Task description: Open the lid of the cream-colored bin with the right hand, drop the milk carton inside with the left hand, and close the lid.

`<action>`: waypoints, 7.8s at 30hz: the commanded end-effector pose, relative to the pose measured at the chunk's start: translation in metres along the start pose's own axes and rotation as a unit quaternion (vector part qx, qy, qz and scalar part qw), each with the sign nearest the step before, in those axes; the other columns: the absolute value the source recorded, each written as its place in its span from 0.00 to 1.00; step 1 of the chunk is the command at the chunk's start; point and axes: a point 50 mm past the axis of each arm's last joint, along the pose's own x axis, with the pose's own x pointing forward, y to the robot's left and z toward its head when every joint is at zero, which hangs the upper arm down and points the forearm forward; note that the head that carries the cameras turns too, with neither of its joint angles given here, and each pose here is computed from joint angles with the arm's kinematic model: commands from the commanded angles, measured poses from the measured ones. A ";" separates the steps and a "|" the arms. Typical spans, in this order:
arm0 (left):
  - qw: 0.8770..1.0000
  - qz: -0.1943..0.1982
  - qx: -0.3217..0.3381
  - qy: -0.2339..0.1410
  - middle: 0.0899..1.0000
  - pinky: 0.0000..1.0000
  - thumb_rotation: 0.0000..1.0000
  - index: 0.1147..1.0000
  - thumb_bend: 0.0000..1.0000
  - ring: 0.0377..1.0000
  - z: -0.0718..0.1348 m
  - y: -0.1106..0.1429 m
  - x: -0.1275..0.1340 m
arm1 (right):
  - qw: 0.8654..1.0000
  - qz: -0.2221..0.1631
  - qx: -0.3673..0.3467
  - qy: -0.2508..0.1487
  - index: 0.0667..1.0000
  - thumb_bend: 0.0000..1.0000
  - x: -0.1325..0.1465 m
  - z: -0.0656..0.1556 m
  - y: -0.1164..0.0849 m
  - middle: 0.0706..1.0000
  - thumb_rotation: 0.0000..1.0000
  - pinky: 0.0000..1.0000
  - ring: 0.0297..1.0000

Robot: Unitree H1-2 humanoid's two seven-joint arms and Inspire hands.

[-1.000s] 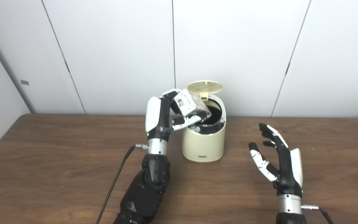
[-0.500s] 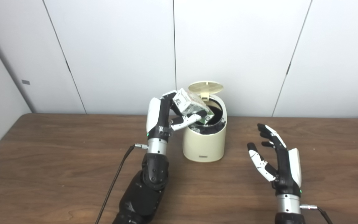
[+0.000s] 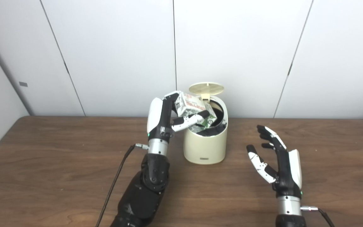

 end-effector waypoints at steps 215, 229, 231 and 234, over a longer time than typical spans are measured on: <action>0.988 0.014 -0.155 -0.023 0.83 0.73 0.90 0.86 0.55 0.80 -0.012 0.097 -0.113 | 0.998 -0.019 0.040 -0.052 0.83 0.32 -0.002 0.035 -0.013 0.83 0.89 0.75 0.82; 0.986 0.003 -0.165 0.022 0.86 0.81 0.94 0.88 0.55 0.85 -0.021 0.087 -0.123 | 0.971 0.001 -0.111 -0.213 0.90 0.81 0.063 0.118 -0.057 0.90 1.00 0.83 0.90; 0.986 -0.001 -0.166 0.025 0.86 0.81 0.94 0.88 0.57 0.84 -0.021 0.085 -0.124 | 0.965 0.006 -0.141 -0.220 0.91 0.82 0.070 0.135 -0.063 0.91 1.00 0.84 0.91; 0.986 -0.001 -0.163 0.031 0.86 0.80 0.94 0.87 0.61 0.84 -0.023 0.082 -0.125 | 0.956 0.033 -0.180 -0.231 0.90 0.84 0.083 0.159 -0.070 0.91 1.00 0.89 0.95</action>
